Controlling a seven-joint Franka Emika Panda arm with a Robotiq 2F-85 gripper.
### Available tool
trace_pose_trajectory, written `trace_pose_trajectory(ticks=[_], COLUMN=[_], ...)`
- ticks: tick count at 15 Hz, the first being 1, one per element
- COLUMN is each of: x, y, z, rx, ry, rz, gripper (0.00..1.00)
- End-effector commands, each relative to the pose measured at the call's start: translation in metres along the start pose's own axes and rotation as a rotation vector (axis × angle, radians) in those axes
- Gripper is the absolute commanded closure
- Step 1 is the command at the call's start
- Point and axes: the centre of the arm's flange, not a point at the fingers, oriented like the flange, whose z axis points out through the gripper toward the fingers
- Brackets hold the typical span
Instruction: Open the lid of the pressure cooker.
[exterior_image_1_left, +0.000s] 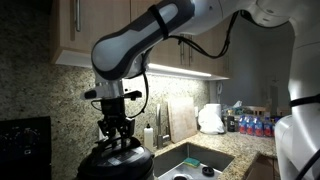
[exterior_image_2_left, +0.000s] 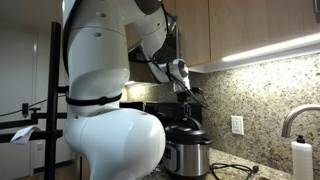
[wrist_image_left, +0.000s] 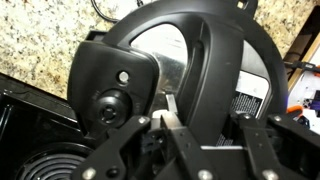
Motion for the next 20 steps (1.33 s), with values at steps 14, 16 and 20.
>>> trace_pose_trajectory(ticks=[14, 16, 20], x=[-0.015, -0.018, -0.022], y=[-0.012, -0.016, -0.027], z=[0.047, 0.045, 0.031], rx=[-0.184, -0.217, -0.225], ry=[-0.085, -0.102, -0.159], rz=[-0.389, -0.418, -0.467], gripper=[0.86, 0.86, 0.86])
